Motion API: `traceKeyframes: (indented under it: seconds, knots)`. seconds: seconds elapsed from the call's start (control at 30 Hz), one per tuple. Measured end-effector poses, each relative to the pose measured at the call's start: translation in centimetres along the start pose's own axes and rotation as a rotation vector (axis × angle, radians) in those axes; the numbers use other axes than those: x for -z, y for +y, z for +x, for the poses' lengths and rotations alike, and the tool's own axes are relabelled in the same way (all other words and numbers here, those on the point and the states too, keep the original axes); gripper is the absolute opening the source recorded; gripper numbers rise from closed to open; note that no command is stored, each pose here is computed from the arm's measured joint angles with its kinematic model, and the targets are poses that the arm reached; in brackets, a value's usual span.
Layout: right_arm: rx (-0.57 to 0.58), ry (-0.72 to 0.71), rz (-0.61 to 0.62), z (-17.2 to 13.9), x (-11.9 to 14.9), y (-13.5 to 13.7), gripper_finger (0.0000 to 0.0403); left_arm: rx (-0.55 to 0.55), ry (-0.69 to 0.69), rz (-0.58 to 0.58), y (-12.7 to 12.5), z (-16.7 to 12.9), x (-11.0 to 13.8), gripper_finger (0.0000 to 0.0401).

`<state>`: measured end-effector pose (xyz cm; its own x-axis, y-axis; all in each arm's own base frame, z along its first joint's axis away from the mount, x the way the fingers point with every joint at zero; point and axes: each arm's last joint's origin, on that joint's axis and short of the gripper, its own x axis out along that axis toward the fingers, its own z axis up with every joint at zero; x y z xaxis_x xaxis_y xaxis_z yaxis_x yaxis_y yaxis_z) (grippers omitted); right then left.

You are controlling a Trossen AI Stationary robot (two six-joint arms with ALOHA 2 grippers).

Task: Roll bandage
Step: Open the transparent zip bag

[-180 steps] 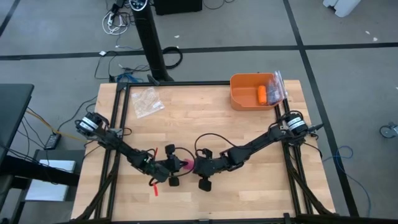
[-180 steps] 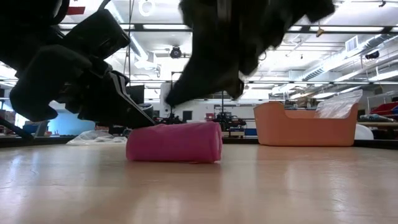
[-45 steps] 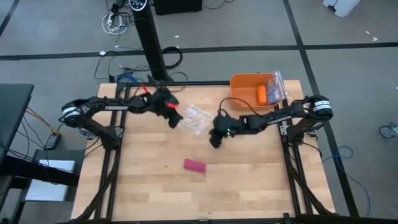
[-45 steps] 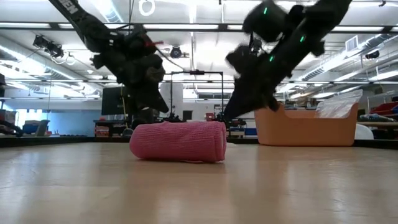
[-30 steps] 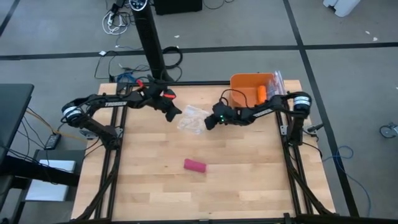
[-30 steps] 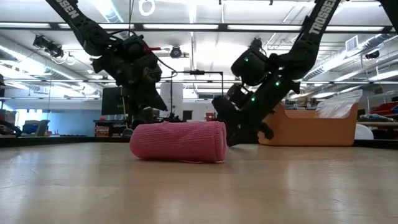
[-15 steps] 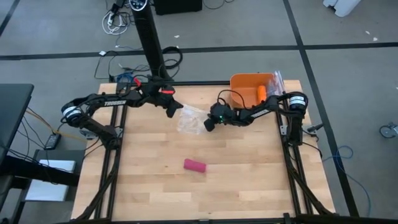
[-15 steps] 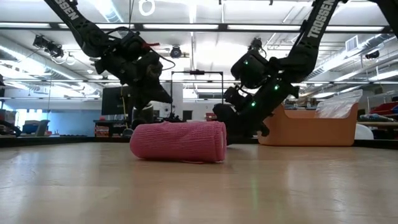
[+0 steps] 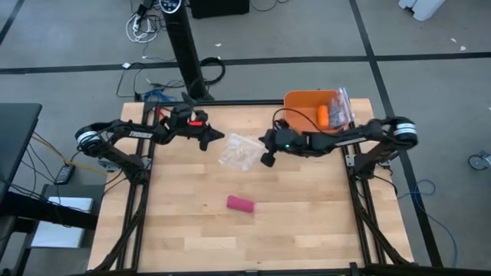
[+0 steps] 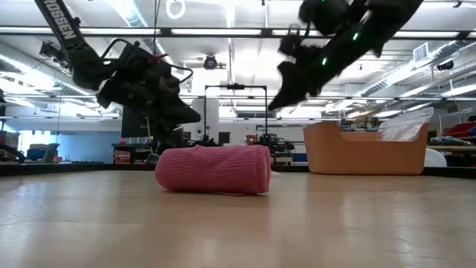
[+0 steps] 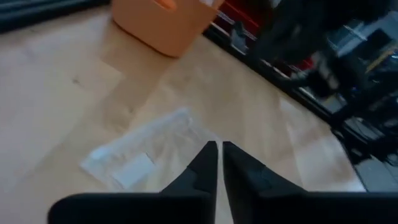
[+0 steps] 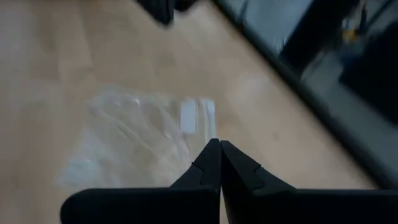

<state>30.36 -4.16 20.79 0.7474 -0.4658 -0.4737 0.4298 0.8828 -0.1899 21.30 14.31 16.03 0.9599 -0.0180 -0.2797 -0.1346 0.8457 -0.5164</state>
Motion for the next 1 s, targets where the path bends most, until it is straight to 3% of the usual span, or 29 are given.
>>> traceKeyframes:
  seconds: [0.1,0.23,0.37,0.53,0.73,0.9,1.0]
  knots:
    - [-0.029,-0.068,0.035,-2.1,-1.4,-0.2,0.0001,0.018,0.013,-0.004,0.0,-0.2,0.6,0.0058]
    - [-0.079,0.028,0.294,-2.9,-0.8,-0.4,0.0018,0.024,0.008,-0.031,0.0,-0.2,0.5,0.0096]
    - [-0.106,0.125,0.582,-1.5,1.2,0.6,0.007,-0.008,0.027,-0.077,0.2,-0.2,0.8,0.0129]
    - [-0.127,0.197,0.813,1.3,3.5,1.9,0.0142,-0.028,0.077,-0.11,0.3,-0.2,1.4,0.0141]
    - [-0.092,0.239,0.966,4.5,6.0,2.7,0.0192,-0.028,0.079,-0.11,0.3,-0.2,1.4,0.0142]
    - [-0.116,0.251,1.06,6.2,7.4,3.2,0.0196,-0.027,0.081,-0.109,0.3,-0.2,1.4,0.0142]
    - [-0.107,0.23,1.054,6.8,7.6,3.3,0.019,-0.025,0.082,-0.091,0.3,-0.1,1.4,0.0142]
